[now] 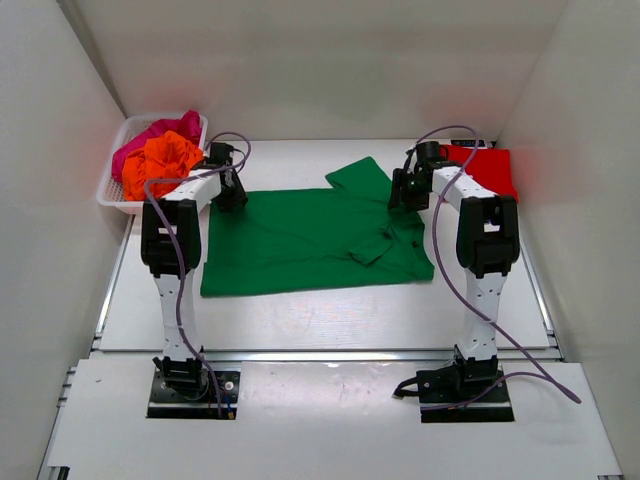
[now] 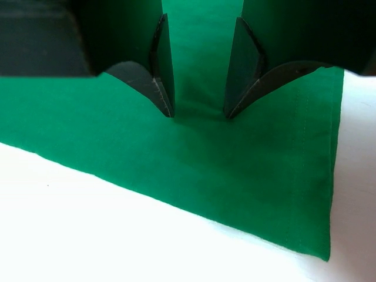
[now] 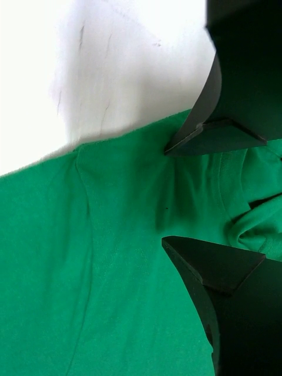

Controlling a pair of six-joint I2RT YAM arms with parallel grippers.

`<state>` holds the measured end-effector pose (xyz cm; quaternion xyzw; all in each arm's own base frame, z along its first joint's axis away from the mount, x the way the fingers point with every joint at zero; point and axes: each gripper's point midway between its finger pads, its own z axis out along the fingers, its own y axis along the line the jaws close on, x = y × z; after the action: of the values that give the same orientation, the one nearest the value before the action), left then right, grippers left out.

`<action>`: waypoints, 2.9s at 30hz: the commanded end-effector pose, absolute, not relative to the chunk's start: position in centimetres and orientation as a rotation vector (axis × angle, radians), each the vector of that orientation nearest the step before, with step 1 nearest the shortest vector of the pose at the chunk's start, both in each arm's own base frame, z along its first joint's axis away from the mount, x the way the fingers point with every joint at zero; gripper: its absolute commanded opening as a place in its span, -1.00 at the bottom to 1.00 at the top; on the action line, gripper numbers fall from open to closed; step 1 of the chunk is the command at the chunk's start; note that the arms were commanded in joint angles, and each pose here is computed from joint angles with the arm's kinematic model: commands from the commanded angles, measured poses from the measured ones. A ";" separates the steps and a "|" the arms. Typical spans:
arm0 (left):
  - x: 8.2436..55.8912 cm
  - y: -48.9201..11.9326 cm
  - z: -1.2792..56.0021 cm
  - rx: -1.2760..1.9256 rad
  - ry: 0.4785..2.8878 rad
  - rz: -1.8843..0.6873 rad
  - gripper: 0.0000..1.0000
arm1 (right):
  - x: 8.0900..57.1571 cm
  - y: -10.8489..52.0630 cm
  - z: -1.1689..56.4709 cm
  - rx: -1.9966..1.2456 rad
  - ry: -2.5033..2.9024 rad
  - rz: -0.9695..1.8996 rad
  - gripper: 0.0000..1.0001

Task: Fold and stack the t-shirts
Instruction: Fold the flattened tshirt in 1/3 of the way

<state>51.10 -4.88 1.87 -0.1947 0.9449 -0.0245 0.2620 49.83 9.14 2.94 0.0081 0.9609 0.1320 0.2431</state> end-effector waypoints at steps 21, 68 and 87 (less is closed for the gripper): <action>45.2 -3.9 7.2 -0.482 2.326 -0.173 0.05 | 45.9 6.7 5.7 -0.027 2.562 0.264 0.12; 17.7 -6.7 -1.1 -0.313 2.949 -0.002 -0.01 | 19.9 8.3 0.7 0.180 2.798 0.287 -0.19; 21.7 -7.2 10.1 -0.402 2.654 -0.256 0.00 | 19.1 9.5 9.1 0.151 2.705 0.395 -0.18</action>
<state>18.29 -6.89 5.47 -0.1380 0.9766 -0.0598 0.1539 17.67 9.12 4.93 0.0563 0.9768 0.1245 0.1650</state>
